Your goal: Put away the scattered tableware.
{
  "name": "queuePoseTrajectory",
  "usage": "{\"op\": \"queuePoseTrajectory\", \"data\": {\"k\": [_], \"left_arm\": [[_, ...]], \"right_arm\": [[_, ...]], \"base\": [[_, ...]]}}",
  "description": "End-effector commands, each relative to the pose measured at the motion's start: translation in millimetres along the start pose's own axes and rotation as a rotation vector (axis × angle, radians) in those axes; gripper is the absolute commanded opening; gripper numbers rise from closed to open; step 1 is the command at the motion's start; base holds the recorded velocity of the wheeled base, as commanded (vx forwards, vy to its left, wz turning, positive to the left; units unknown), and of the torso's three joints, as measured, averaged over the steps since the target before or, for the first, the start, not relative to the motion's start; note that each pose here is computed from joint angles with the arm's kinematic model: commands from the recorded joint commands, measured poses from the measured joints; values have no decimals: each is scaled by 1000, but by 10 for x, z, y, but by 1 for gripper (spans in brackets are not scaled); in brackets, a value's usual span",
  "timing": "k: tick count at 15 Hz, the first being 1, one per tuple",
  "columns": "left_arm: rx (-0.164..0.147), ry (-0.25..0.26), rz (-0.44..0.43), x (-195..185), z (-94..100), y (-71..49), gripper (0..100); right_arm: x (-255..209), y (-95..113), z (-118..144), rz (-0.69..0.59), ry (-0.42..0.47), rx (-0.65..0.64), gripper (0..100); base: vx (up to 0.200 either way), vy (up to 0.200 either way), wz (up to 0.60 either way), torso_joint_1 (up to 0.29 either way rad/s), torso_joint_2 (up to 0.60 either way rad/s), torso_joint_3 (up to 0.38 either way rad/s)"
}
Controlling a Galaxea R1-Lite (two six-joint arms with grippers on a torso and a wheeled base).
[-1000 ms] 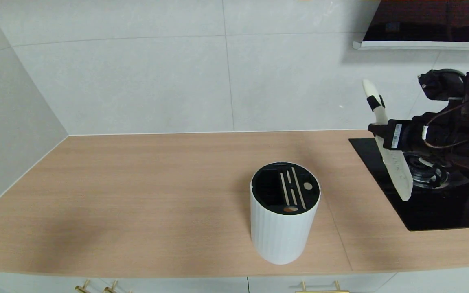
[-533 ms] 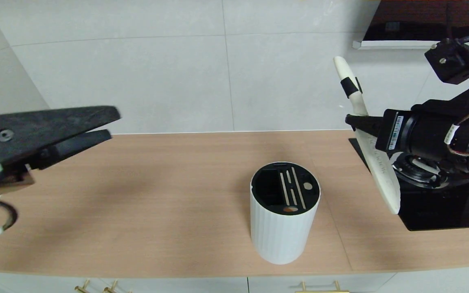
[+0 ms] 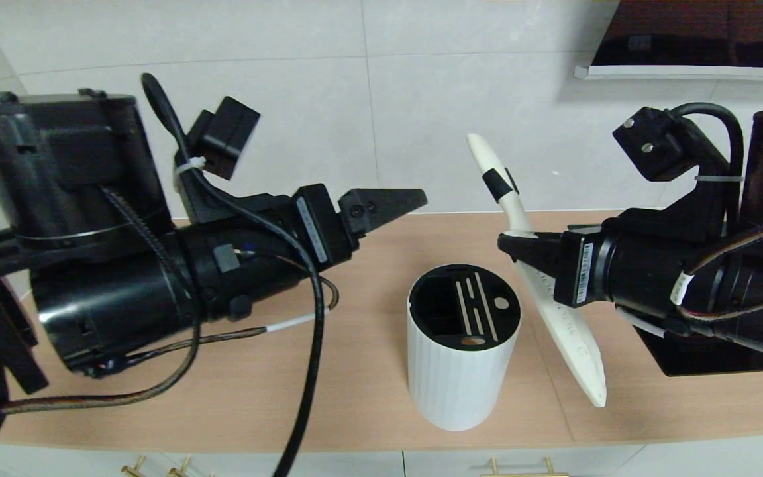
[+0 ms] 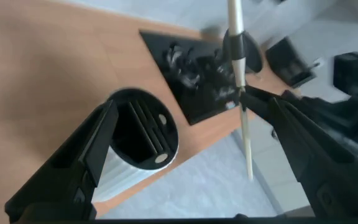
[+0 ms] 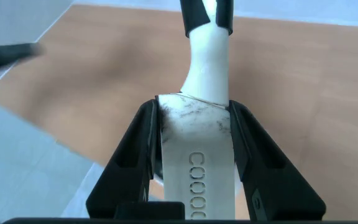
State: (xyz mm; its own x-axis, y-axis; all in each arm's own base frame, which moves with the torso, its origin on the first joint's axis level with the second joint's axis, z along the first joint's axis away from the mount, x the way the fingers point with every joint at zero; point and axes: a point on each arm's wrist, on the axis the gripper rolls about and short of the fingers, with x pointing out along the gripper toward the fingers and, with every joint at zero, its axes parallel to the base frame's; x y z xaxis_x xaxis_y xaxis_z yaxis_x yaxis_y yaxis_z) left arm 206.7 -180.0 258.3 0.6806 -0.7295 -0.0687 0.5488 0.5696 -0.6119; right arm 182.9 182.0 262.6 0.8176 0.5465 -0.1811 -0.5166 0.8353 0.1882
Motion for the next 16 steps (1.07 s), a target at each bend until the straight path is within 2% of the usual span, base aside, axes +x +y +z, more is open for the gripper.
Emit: {"op": "queuePoseTrajectory", "data": {"k": [1,2,3,10,16], "left_arm": [[-32,45,-5,231,-206,-4,100],[-44,19,-9,278,-239,-36,100],[-43,17,-11,295,-255,-44,100],[-41,44,-1,382,-356,-26,100],[-39,10,5,454,-382,3,100]], "right_arm": [[109,93,-109,24,44,7,0],[150,151,-152,38,59,12,0],[170,161,-166,40,61,11,0],[172,359,-282,108,89,-5,0],[146,443,-339,139,107,-18,0]], "base": [[0,0,0,0,0,0],[0,0,0,0,0,0],[0,0,0,0,0,0],[0,0,0,0,0,0],[0,0,0,0,0,0]]}}
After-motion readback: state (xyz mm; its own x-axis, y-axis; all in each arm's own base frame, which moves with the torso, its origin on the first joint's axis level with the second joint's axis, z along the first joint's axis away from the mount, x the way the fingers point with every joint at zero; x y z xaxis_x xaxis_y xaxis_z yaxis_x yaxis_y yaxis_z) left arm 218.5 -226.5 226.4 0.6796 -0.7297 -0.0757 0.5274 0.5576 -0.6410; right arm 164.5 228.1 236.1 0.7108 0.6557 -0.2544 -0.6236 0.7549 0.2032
